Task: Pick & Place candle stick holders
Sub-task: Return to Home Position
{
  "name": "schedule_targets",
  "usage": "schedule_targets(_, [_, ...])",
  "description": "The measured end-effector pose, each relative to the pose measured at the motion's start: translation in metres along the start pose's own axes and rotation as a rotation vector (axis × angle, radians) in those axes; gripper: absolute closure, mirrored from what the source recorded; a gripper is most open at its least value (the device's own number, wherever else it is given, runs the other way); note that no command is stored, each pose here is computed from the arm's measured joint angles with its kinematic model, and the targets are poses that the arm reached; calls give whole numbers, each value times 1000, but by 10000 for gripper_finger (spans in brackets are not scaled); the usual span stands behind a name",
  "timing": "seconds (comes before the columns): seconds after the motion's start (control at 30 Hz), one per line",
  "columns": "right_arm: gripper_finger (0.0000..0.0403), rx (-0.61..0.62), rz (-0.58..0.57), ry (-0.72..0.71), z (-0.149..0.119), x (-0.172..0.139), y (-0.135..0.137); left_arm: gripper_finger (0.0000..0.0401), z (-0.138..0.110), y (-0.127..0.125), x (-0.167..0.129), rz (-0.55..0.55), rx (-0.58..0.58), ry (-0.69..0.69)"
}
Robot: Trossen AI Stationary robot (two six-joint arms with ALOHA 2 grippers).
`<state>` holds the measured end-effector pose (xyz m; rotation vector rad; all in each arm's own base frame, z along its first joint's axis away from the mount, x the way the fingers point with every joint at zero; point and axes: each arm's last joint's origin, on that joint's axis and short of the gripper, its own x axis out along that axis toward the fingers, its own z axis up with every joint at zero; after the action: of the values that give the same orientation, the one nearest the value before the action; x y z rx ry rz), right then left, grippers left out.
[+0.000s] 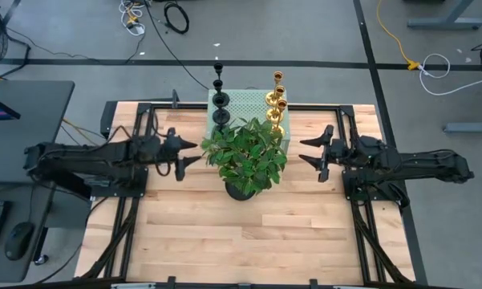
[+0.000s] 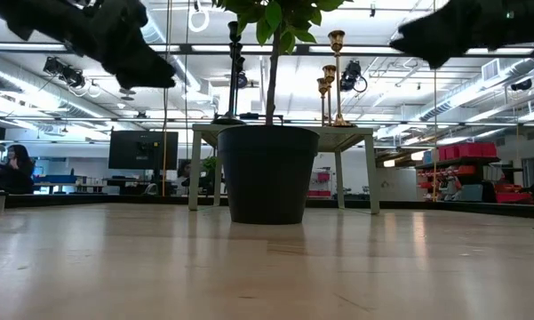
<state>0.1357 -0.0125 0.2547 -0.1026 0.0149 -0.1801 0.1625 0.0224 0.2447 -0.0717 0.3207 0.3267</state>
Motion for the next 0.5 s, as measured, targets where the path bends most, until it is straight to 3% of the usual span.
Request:
schedule_targets(0.1, [179, 20, -1, 22, -19, 1, 2, 174, -20, -5, -2, 22, -7, -4])
schedule_targets(0.27, [179, 71, 18, -45, -44, -1, 5, 174, -58, -13, -6, -59, -8, -46])
schedule_targets(0.33, [179, 83, 21, -33, -54, -1, 6, 174, -73, -13, -7, -43, -10, -66])
schedule_targets(0.5, [179, 139, 23, -17, -71, -4, 7, 174, -107, -12, -10, -39, -81, -123])
